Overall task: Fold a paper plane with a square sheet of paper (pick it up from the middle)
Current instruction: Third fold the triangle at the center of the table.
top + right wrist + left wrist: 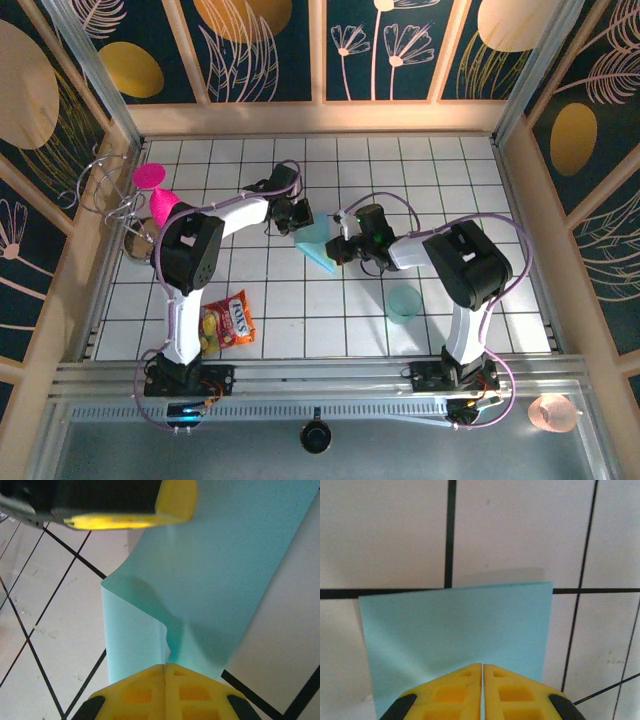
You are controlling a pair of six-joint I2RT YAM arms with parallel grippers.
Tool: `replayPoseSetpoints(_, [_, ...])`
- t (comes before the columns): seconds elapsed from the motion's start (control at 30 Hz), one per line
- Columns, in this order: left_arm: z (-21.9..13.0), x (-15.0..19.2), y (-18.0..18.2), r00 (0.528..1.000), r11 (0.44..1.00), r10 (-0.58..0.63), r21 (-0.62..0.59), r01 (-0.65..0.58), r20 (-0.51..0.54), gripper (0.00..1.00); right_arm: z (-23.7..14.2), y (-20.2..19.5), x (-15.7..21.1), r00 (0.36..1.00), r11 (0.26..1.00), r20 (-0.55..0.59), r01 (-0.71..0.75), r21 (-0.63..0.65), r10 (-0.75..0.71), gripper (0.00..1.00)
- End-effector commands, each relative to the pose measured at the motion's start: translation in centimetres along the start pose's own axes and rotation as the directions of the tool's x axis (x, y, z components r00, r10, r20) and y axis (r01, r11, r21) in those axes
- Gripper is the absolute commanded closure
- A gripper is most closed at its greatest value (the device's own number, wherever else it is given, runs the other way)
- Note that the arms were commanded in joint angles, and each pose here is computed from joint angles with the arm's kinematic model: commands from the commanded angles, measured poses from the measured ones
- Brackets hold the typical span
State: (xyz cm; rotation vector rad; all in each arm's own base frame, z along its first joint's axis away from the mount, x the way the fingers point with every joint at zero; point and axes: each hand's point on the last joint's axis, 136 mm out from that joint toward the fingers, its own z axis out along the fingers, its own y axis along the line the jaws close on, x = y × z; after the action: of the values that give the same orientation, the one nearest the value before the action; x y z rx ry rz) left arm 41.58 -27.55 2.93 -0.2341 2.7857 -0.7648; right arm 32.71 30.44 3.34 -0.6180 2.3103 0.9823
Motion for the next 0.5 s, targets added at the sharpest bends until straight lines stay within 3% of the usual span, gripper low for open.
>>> replayPoseSetpoints(0.0, [1.05, 1.69, 2.21, 0.998, 0.997, 0.005, -0.073, -0.01, -0.063, 0.91, 0.08, -0.63, -0.91, 1.0, 1.0, 0.026, -0.004, 0.02, 0.003, 1.0])
replayPoseSetpoints(0.47, [1.73, 2.14, 3.17, 0.996, 0.994, 0.005, -0.104, -0.014, -0.084, 0.92, 0.42, -1.36, -0.55, 1.0, 0.999, 0.01, -0.011, 0.052, 0.011, 1.0])
